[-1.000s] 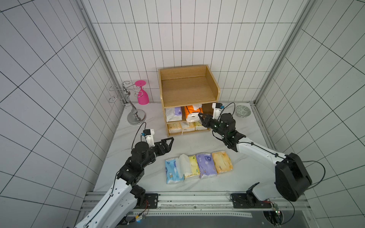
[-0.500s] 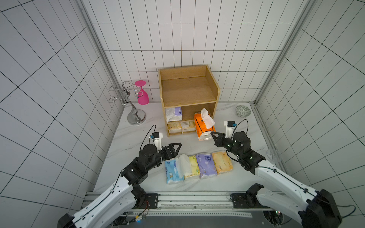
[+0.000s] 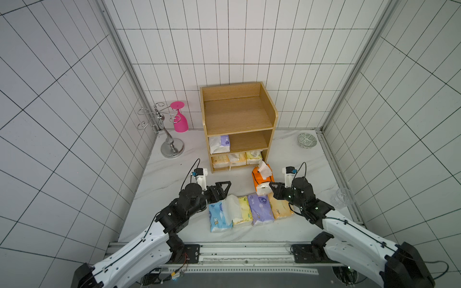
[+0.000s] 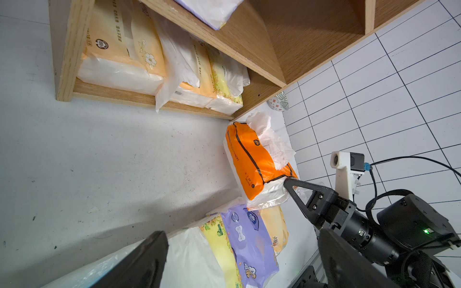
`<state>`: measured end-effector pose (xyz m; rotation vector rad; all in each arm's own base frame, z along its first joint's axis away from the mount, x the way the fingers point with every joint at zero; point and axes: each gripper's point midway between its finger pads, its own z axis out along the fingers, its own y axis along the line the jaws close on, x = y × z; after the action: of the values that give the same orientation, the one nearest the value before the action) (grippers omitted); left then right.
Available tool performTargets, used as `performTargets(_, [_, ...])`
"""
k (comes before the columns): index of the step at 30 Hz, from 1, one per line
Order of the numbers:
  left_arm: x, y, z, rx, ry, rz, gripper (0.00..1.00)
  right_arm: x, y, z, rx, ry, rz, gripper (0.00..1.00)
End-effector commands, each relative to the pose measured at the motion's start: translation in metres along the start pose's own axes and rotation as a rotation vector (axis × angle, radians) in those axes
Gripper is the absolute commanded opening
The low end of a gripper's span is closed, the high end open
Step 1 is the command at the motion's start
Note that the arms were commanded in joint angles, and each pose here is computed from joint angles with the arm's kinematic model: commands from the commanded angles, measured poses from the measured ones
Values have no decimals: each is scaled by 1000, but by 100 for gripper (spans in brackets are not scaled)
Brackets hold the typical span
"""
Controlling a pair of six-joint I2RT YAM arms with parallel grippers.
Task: Remove the tissue boxes from the shelf
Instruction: Place the box of tissues at the center of the board.
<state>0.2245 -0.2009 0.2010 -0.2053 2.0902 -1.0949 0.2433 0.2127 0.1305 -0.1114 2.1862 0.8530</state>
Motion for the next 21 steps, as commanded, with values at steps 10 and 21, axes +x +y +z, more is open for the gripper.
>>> performTargets(10, [-8,-5,-2,1,-31,29,98,-9,14,38,-57,-10,-7,0])
performTargets(21, [-6,-3,-1,-7,-20,33,98,36,-3,35,-28,64,16,0])
